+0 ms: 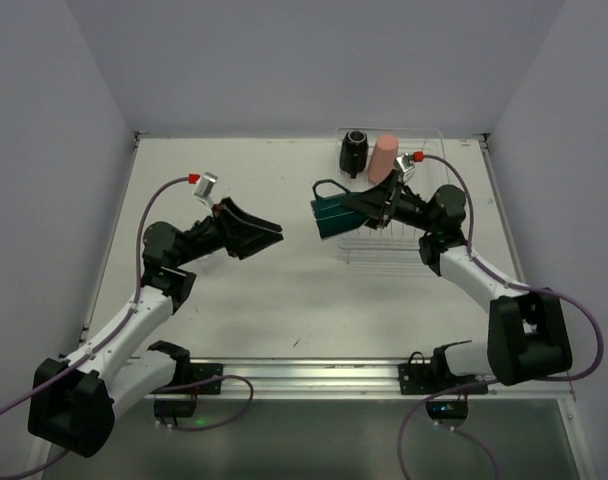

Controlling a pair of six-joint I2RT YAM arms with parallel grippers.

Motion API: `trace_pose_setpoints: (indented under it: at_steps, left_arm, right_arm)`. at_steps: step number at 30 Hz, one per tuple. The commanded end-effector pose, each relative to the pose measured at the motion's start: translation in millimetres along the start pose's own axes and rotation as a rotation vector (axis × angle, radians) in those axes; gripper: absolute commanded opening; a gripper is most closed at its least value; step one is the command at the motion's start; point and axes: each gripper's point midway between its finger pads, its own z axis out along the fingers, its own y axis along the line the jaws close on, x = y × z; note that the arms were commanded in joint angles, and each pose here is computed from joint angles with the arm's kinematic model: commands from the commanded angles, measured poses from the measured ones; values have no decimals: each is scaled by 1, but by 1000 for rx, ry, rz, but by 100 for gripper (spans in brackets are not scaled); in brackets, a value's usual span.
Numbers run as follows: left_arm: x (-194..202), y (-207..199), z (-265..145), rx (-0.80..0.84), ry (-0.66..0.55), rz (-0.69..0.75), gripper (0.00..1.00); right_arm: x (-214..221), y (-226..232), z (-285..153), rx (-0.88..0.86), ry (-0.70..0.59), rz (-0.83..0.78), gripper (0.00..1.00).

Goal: Unload the cups from the dish rack

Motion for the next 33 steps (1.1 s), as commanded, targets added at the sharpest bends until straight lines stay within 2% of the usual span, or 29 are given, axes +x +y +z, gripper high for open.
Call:
trace_pose_setpoints:
  at_steps: [1, 10, 18, 26, 28, 29, 30, 33]
  left_arm:
    - [-7, -10, 4, 39, -37, 13, 66]
    - [-7, -3, 10, 20, -46, -2, 66]
    - [-13, -3, 13, 4, -78, 1, 66]
    - [-14, -14, 10, -3, -50, 43, 66]
    - [-12, -11, 7, -44, -37, 88, 66]
    - [-10, -2, 5, -95, -30, 77, 67]
    - [-14, -4, 4, -105, -36, 134, 68]
    - [-18, 2, 2, -150, -44, 185, 69]
  right_arm:
    - [-4, 61, 0, -236, 2, -68, 0]
    - [15, 76, 39, -277, 32, -93, 0]
    - [23, 79, 61, -265, 8, -123, 0]
    - [17, 61, 64, -105, -32, -182, 0]
    - [16, 51, 61, -31, -41, -193, 0]
    - [14, 53, 61, -16, -47, -202, 0]
    - [13, 55, 59, -9, -53, -228, 0]
    - [19, 51, 55, 14, -37, -214, 0]
